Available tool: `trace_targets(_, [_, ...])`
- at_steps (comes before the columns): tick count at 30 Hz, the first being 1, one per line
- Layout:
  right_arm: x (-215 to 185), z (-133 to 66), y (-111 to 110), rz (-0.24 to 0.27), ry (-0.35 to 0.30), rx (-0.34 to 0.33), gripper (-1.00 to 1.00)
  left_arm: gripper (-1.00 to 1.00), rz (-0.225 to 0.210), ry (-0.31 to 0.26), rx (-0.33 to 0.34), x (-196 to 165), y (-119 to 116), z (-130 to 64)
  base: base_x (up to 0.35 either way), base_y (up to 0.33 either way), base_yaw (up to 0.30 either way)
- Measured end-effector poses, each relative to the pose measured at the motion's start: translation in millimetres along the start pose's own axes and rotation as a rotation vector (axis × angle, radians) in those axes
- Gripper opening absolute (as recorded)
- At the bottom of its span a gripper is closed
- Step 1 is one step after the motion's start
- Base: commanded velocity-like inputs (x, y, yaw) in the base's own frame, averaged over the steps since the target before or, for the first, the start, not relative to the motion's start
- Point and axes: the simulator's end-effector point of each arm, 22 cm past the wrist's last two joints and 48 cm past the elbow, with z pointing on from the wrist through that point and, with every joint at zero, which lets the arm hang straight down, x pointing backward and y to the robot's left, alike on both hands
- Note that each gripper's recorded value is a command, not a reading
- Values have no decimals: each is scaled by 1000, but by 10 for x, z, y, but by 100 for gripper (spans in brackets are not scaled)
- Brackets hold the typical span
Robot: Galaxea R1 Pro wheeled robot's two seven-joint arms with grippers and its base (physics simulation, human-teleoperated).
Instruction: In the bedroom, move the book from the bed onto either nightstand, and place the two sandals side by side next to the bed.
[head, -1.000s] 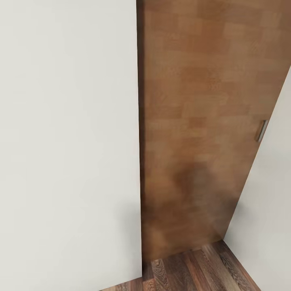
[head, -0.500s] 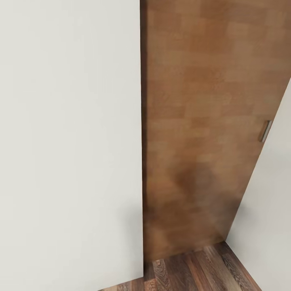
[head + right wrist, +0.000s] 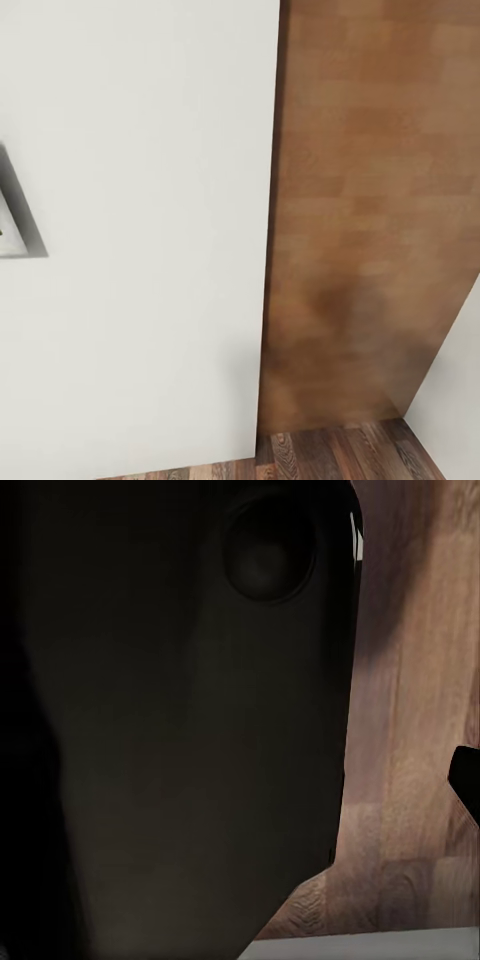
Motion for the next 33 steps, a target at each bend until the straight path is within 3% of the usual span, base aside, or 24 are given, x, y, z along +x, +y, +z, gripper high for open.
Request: trace_targets(33, [-1,0,0,1,0,0,100,100,1,0,0,-2,0,0,0,0,287])
